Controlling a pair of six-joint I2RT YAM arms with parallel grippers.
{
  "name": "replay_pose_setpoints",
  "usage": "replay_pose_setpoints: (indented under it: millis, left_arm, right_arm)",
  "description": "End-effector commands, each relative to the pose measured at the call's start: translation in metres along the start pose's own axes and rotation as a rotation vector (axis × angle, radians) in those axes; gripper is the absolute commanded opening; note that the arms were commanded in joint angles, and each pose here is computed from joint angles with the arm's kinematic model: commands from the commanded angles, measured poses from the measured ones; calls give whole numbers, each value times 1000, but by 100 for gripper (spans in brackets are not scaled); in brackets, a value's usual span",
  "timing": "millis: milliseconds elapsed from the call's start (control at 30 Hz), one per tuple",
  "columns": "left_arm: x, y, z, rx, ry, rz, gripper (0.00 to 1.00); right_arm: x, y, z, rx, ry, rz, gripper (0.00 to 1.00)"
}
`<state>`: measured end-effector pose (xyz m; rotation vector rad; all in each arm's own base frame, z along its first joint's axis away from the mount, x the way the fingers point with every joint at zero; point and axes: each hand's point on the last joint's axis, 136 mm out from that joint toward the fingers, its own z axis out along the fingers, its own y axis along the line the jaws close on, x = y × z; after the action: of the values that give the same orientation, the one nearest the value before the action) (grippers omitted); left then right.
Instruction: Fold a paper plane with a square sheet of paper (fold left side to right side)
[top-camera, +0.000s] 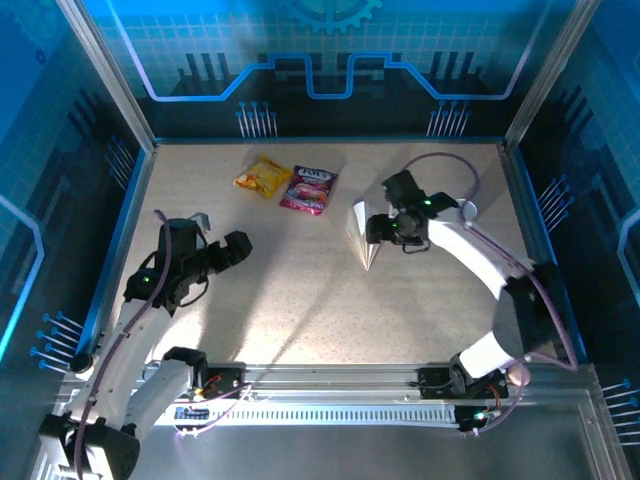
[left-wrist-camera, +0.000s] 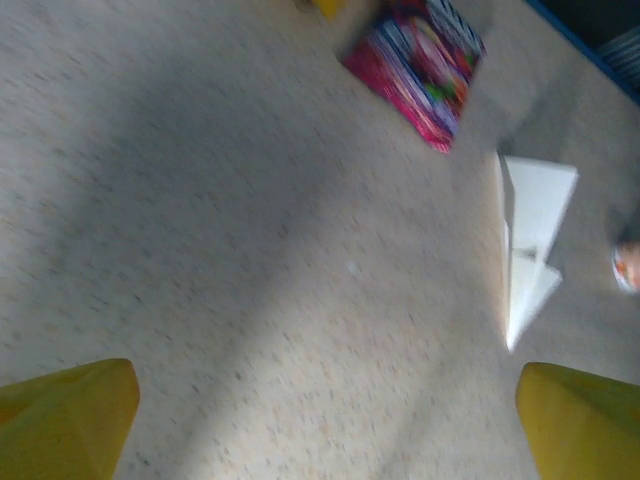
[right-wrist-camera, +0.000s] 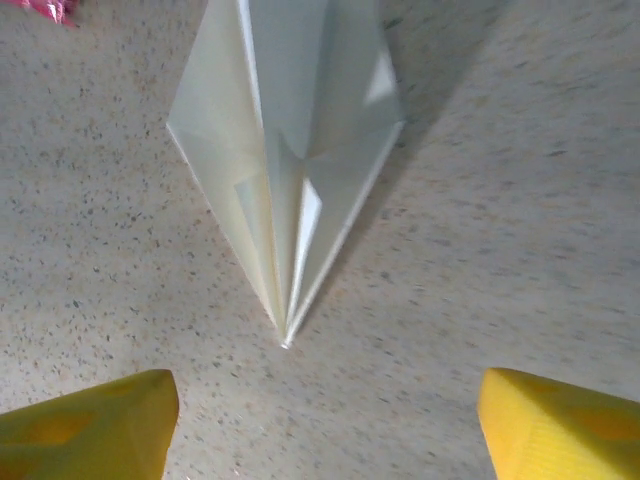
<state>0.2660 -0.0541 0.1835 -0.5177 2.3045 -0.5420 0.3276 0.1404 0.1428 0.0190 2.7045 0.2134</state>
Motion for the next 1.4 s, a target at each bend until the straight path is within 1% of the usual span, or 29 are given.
replay_pose_setpoints:
  millis: [0,33,133,233,267,300,367,467,533,667,700,767,800,833,933,1033,1200,1367]
  left_arm:
    - [-42,10,-4,-66,-186,129,99]
    - [-49,13,-4,-85,-227,148,100]
    - [-64,21,1,-121,-329,203,100]
    - [-73,33,8,-174,-403,241,100]
    - [-74,39,12,-193,-418,251,100]
    - [-74,42,16,-203,-426,271,100]
    - [-73,51,25,-230,-440,305,100]
    - [-72,61,34,-251,-460,346,100]
    - [-71,66,39,-251,-462,348,100]
    - [-70,66,50,-204,-466,352,100]
    - [-71,65,53,-191,-474,357,100]
    - [-71,64,59,-169,-490,366,100]
    - [-72,63,61,-157,-501,371,100]
    - [-73,63,64,-149,-510,373,100]
    - [-74,62,75,-122,-537,382,100]
    - [-73,62,89,-99,-535,405,100]
    - [-75,59,105,-56,-541,434,100]
    - [-69,72,128,-47,-523,419,100]
  right_arm:
    - [-8,-41,-25,79,-122,-13,93]
    - [-10,-51,-30,99,-156,-15,99]
    - [-15,-81,-35,139,-232,-5,99]
    - [-22,-112,-27,164,-283,35,99]
    - [-28,-120,-23,170,-325,33,99]
    - [-27,-127,-13,176,-355,25,99]
    - [-35,-136,-1,185,-461,4,99]
    - [-47,-144,7,211,-615,-40,99]
    - [-52,-146,12,208,-679,-55,99]
    - [-60,-144,30,175,-768,-94,99]
    - [-61,-142,36,157,-774,-101,99]
    - [-61,-131,47,121,-740,-154,99]
    - [-63,-127,47,106,-759,-176,99]
    - [-59,-126,49,91,-748,-178,99]
    - [-53,-126,48,49,-815,-181,99]
    - [-51,-126,49,25,-805,-182,99]
    - [-52,-124,50,39,-797,-191,99]
    - [-54,-118,54,83,-781,-230,99]
